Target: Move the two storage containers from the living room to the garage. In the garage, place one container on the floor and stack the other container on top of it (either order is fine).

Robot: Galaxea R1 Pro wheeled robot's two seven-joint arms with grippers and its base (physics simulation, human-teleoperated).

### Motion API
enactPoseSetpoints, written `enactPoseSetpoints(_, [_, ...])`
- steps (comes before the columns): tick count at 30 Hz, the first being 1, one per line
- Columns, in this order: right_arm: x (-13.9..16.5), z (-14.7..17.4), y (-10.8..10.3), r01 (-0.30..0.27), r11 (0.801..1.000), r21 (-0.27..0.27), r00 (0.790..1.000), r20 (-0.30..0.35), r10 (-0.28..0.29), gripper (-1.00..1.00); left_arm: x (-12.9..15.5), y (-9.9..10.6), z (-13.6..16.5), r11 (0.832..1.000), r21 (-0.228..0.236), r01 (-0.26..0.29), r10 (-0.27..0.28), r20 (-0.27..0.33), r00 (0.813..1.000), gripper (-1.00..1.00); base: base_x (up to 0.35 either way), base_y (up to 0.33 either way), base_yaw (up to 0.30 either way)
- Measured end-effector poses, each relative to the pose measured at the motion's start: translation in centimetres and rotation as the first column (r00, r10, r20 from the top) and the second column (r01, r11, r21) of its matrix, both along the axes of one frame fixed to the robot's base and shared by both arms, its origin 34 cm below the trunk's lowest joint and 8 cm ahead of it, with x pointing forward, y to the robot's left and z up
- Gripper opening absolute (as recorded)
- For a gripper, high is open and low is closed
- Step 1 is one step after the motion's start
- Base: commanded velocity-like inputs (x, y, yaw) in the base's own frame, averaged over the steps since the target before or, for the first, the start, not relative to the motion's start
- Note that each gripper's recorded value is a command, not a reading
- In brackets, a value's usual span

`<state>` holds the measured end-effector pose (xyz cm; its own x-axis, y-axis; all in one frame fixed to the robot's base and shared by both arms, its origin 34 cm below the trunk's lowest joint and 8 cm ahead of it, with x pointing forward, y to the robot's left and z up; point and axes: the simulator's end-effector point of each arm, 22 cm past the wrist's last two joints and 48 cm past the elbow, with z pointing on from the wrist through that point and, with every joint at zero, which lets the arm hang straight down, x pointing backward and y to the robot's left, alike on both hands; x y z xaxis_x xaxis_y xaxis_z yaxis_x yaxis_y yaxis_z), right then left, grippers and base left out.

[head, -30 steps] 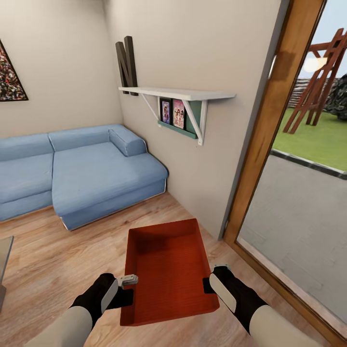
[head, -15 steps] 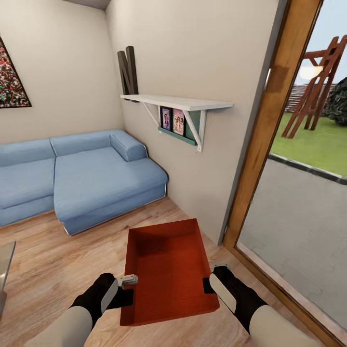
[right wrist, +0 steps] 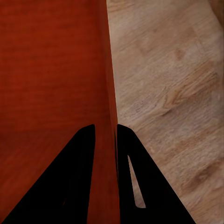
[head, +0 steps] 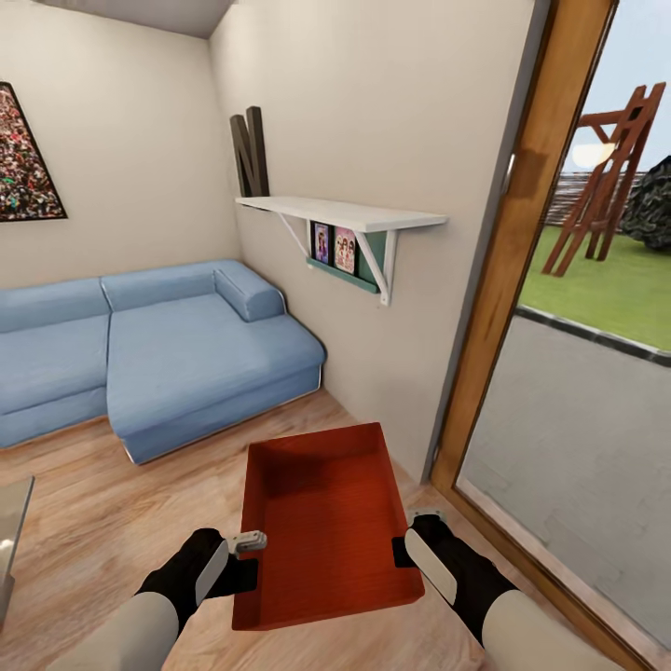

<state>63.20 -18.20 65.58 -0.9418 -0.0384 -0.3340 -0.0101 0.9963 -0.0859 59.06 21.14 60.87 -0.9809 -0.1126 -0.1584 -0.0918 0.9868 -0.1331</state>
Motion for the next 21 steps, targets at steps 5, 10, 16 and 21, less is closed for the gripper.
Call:
enactPoseSetpoints(5, [0.1,1.2,0.0,0.0,1.0,0.0,1.0,0.008,0.0,-1.0,0.2,0.0,1.1,1.0,0.0,0.0,0.0,0.008,1.0,-1.0,0.0,0.0,0.0])
enactPoseSetpoints(10, [0.3,2.3,0.0,0.0,1.0,0.0,1.0,0.015,0.0,-1.0,0.4,0.0,2.2,1.0,0.0,0.0,0.0,0.016,1.0,-1.0,0.0,0.0,0.0])
enactPoseSetpoints(16, [0.4,3.7,0.0,0.0,1.0,0.0,1.0,0.025,0.0,-1.0,0.5,0.0,3.6,1.0,0.0,0.0,0.0,0.025,1.0,-1.0,0.0,0.0,0.0])
enactPoseSetpoints(21, [0.5,4.8,0.0,0.0,1.0,0.0,0.999,0.032,0.0,-1.0,0.7,0.0,4.6,1.0,0.001,0.001,-0.001,0.033,0.999,-1.0,0.0,0.0,0.0])
